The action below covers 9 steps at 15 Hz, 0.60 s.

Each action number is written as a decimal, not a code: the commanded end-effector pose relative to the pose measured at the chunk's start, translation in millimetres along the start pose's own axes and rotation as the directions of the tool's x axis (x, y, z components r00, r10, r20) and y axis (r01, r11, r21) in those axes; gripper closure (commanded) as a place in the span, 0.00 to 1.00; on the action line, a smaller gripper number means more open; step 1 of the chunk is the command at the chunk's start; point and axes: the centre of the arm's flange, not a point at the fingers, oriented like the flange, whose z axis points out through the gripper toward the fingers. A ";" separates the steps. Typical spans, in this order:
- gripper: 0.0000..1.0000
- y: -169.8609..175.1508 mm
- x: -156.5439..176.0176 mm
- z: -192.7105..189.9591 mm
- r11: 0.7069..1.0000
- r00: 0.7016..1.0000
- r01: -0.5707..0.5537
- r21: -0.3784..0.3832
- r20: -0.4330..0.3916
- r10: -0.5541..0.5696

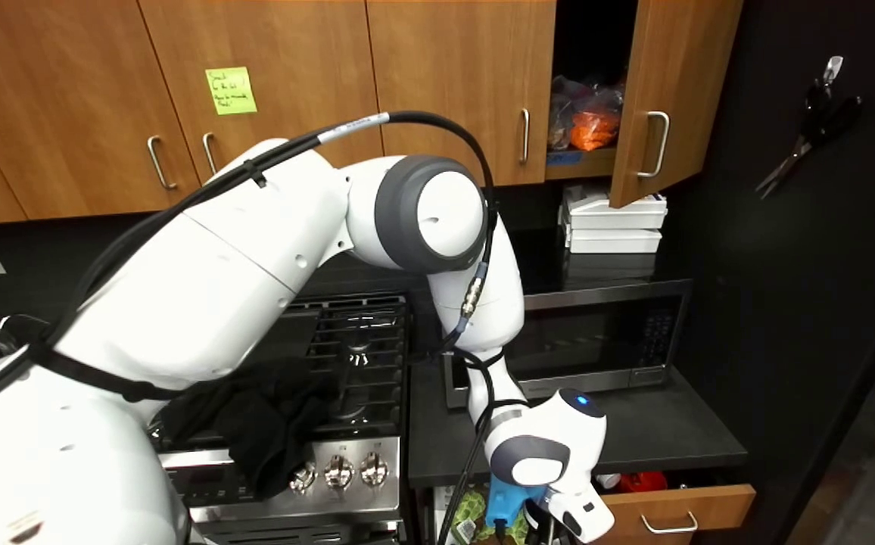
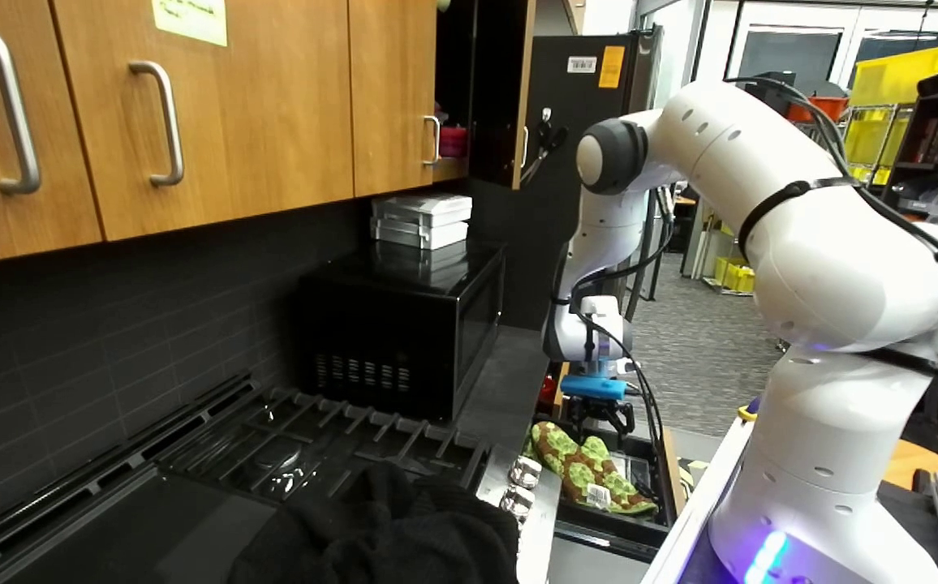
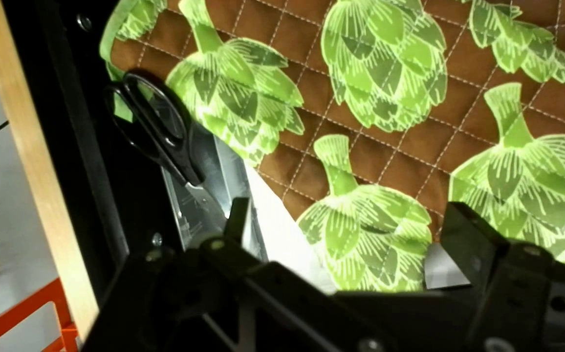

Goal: Remove the oven mit from the drawer and put it on top of the microwave

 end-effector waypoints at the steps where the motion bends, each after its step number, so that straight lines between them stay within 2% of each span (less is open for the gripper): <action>1: 0.00 -2.5 8.5 7.7 0.998 0.999 -0.024 0.059 -0.027 0.025; 6: 0.00 -18.5 24.2 13.7 0.992 0.997 -0.047 0.116 -0.054 0.053; 9: 0.00 -22.8 29.5 18.1 0.991 0.996 -0.045 0.124 -0.076 0.054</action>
